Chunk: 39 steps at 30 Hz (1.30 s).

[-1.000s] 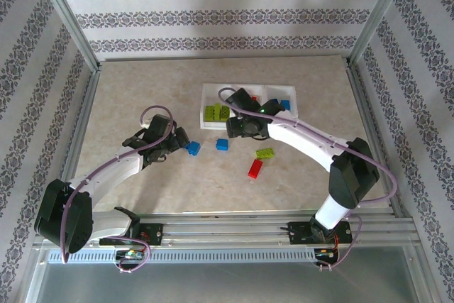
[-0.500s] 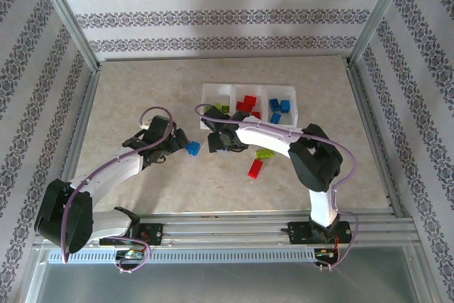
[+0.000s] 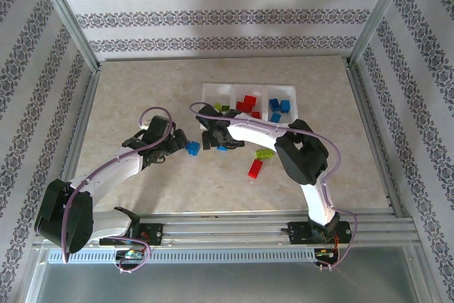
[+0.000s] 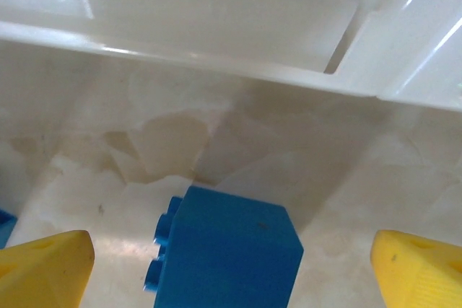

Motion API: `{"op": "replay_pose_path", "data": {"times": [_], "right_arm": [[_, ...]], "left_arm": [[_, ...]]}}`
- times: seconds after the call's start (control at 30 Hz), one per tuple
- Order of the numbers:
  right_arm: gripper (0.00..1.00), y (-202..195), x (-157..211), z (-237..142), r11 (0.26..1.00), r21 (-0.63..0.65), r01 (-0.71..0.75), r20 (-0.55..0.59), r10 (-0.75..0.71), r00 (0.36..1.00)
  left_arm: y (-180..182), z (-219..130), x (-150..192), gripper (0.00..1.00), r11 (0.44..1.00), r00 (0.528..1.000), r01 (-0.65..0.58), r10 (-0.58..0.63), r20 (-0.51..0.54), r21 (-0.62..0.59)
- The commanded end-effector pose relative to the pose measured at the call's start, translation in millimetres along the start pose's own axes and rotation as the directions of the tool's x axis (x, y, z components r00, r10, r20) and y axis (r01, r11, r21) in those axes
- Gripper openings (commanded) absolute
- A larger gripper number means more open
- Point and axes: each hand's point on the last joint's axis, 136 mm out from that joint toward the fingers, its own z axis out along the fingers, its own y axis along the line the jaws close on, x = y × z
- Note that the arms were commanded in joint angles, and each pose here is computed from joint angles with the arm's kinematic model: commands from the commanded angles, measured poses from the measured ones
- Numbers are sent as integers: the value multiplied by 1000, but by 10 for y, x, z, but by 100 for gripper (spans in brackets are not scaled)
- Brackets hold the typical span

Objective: Sort the legos into containers by color
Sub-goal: Pick up the lego from the center of the table.

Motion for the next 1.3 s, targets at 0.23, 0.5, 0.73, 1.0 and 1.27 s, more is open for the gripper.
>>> {"op": "replay_pose_path", "data": {"times": [0.23, 0.5, 0.73, 1.0, 1.27], "right_arm": [[80, 49, -96, 175, 998, -42, -36, -30, 35, 999], [70, 26, -47, 228, 999, -33, -29, -48, 27, 998], [53, -52, 28, 199, 1000, -26, -6, -56, 5, 998], [39, -147, 71, -1, 999, -37, -5, -32, 4, 999], [35, -286, -19, -455, 999, -52, -6, 58, 9, 998]], "left_arm": [[69, 38, -28, 100, 1000, 1000, 16, -16, 2, -14], [76, 49, -18, 100, 1000, 1000, 19, -19, -4, -15], [76, 49, -20, 100, 1000, 1000, 23, -23, -4, -14], [81, 61, -28, 100, 999, 1000, 28, -28, 0, -15], [72, 69, -23, 100, 1000, 1000, 28, -28, -5, -12]]}}
